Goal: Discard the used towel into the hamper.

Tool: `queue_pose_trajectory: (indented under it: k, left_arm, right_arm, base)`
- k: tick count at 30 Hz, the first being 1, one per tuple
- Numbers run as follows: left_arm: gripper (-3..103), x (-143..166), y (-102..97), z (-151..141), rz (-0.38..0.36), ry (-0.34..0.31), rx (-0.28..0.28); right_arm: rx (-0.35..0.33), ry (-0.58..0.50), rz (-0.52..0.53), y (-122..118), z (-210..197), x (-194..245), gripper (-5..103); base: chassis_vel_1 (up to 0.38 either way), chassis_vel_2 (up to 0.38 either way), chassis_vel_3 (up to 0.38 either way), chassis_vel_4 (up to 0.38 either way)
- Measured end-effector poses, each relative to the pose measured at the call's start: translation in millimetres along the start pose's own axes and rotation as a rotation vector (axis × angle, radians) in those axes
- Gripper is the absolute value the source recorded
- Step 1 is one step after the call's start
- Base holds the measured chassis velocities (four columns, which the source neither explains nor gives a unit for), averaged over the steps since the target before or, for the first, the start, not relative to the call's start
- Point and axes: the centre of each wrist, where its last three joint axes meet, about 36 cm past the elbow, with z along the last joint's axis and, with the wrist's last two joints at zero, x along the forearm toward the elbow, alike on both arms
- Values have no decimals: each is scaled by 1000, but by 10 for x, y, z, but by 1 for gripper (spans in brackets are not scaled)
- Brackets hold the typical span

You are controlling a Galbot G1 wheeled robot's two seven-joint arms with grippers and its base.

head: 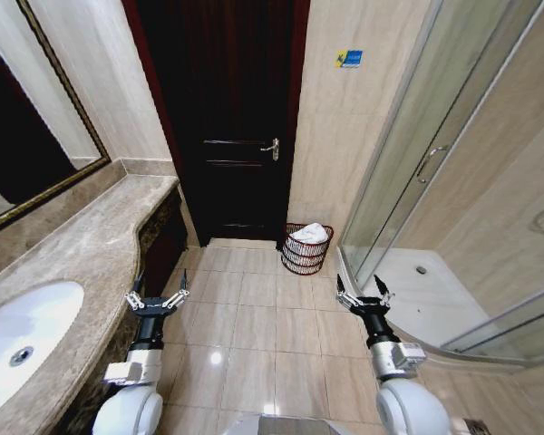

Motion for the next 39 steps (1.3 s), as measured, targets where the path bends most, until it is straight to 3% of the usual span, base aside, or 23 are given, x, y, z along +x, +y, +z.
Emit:
queue_pose_trajectory:
  k: [39]
  left_arm:
    - [100,0,-1,1,0,1,-1]
  right_arm:
    - [0,-1,1,-2,0,-3,100]
  base:
    - [25,-21,-21,23]
